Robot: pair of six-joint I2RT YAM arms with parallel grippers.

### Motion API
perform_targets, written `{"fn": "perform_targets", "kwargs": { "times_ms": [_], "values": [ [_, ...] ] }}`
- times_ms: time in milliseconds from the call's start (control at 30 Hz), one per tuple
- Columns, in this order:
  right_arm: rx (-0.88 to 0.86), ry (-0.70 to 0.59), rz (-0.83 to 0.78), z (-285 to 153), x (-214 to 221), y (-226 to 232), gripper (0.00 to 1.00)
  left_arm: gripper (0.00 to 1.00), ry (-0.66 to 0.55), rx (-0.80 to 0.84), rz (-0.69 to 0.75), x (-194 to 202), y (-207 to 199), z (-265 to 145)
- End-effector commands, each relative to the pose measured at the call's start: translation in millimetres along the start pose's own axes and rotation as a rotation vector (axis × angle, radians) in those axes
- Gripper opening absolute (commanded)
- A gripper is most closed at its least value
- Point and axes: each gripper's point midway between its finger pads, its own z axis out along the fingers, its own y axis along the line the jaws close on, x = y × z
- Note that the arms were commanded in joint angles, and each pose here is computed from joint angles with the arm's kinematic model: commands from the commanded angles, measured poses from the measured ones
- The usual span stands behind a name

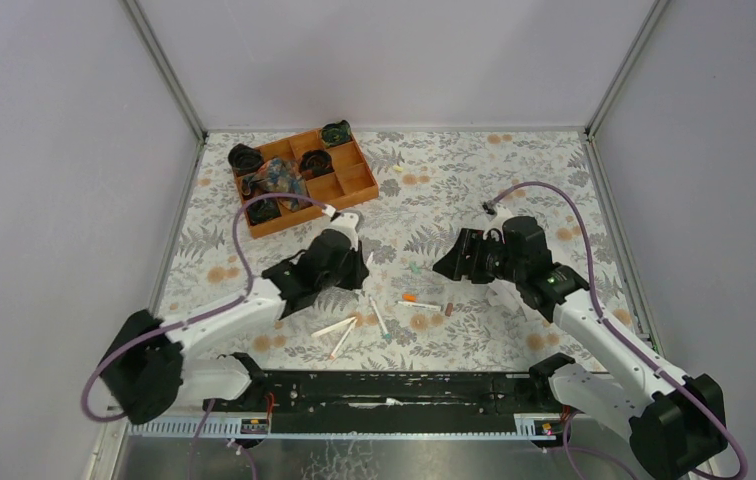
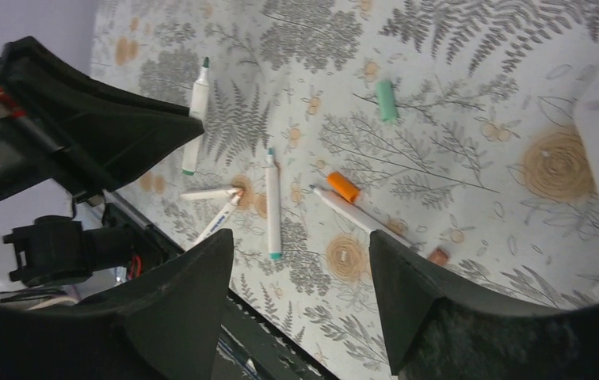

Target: Insert the pens into the pen caps

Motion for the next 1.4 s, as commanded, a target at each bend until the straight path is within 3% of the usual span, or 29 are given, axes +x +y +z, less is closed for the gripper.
{"fn": "perform_targets", "kwargs": {
  "times_ms": [0,267,633,967,1167,1200,1233,1267,1367],
  "values": [
    [-0.205,-0.030,0.051,-1.2,-13.1,44.3,0.72,0.00,-0.184,0.322,-0.013,-45.5,-56.5,-43.5],
    [-0.400,-0.049,0.089,-2.9,-32.7,94.6,0.74,0.00,-0.193,0.665,0.020,-45.0,-106.7,-101.1],
    [-0.485,-0.019,0.060,0.5,-27.7,125.2,0.68,0.00,-0.180,0.764,0.022,-42.8,-123.8,-113.1],
    [-0.524,0.009,0.043,-1.0,-19.6,135.5,0.37,0.00,-0.184,0.773,0.015,-45.1,-128.4,-110.9],
    [-0.540,0.017,0.042,-3.1,-17.7,138.3,0.07,0.00,-0.182,0.772,0.010,-43.3,-128.2,-109.1],
    [-0.541,0.015,0.042,-3.4,-17.9,138.5,0.03,0.03,-0.179,0.772,0.008,-42.7,-128.2,-108.6],
    [-0.542,0.014,0.044,-3.6,-18.3,138.8,0.00,0.12,-0.176,0.772,0.008,-41.8,-128.2,-108.2],
    [-0.543,0.013,0.046,-3.9,-18.4,139.0,0.00,0.23,-0.173,0.772,0.007,-41.0,-128.1,-107.6],
    [-0.557,0.005,0.051,-5.7,-20.6,142.1,0.00,0.41,-0.153,0.769,0.008,-36.0,-127.8,-103.5]
  ]
}}
